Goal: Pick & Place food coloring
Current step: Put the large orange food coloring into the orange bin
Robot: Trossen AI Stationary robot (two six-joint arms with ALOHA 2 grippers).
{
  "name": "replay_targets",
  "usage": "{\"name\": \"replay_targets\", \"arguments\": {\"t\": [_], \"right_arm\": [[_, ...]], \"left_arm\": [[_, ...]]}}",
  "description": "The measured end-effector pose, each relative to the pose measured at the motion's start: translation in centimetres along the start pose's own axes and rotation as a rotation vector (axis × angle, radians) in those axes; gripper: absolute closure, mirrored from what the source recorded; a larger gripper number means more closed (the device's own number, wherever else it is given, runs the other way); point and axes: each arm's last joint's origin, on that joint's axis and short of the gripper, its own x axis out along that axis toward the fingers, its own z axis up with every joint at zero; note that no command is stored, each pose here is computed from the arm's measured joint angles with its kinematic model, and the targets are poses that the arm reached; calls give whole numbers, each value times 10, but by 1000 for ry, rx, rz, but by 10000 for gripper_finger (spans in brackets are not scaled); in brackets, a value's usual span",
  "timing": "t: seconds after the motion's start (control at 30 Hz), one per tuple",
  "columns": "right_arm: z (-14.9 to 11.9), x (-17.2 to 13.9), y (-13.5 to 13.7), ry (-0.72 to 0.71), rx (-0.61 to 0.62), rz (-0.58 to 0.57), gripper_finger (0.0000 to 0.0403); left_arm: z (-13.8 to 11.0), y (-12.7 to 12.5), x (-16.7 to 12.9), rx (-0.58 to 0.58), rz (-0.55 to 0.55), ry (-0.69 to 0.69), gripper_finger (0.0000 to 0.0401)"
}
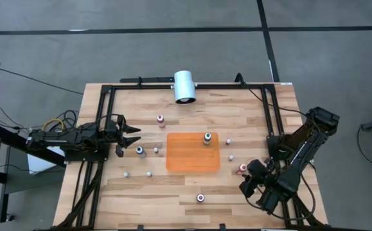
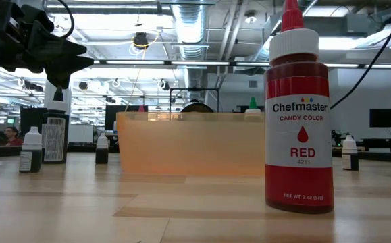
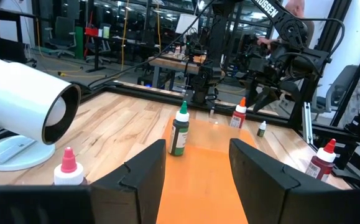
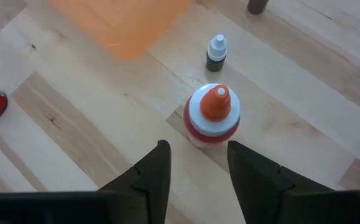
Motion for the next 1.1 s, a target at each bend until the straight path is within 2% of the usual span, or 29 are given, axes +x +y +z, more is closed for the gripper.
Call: {"name": "replay_targets", "arguments": {"t": [0.23, 0.37, 0.9, 1.1], "right_arm": [[0, 0, 0, -1, -1, -2, 192], [1, 1, -1, -5, -5, -18, 171], [6, 25, -9, -13, 25, -65, 168], [2, 32, -11, -8, 35, -47, 168]], "left_arm": [[0, 0, 0, -1, 0, 0, 232], [0, 0, 0, -2, 0, 0, 232], [0, 0, 0, -3, 0, -1, 232], [0, 0, 0, -3, 0, -1, 232]]}}
